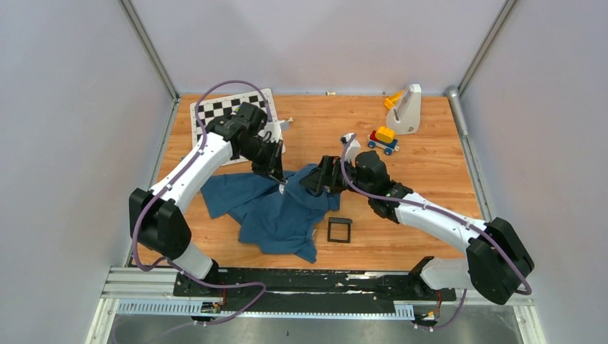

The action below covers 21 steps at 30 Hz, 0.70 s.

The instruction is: Remove the brooch from the garment

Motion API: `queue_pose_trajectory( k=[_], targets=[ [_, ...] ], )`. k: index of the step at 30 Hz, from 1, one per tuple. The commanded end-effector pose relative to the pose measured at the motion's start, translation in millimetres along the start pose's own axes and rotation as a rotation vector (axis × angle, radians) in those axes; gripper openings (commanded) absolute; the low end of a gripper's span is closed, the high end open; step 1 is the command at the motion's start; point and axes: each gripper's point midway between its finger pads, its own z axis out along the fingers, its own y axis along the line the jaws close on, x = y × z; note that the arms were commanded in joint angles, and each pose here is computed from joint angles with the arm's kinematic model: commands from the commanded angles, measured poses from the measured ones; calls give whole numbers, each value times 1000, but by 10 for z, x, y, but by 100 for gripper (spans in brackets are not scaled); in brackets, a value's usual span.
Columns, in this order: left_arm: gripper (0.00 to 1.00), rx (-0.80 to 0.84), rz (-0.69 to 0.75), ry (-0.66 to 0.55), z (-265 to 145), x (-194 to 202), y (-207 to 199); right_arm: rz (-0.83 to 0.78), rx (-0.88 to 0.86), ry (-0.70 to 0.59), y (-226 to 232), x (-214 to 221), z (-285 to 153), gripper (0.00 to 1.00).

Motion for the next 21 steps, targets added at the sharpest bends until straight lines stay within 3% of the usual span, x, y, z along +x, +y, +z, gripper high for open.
queue_pose_trajectory(
  k=[1, 7, 17, 21],
  targets=[
    [0, 296, -68, -104, -236, -204, -354, 68, -84, -70, 220, -159, -42, 88],
    [0, 434, -152, -147, -348, -232, -343, 170, -224, -4, 418, -13, 21, 84],
    [0, 559, -166, -152, -418, -120, -511, 177, -307, 19, 575, -53, 191, 56],
    [0, 564, -163, -152, -416, -99, -516, 178, -328, 30, 604, -23, 227, 54]
  ],
)
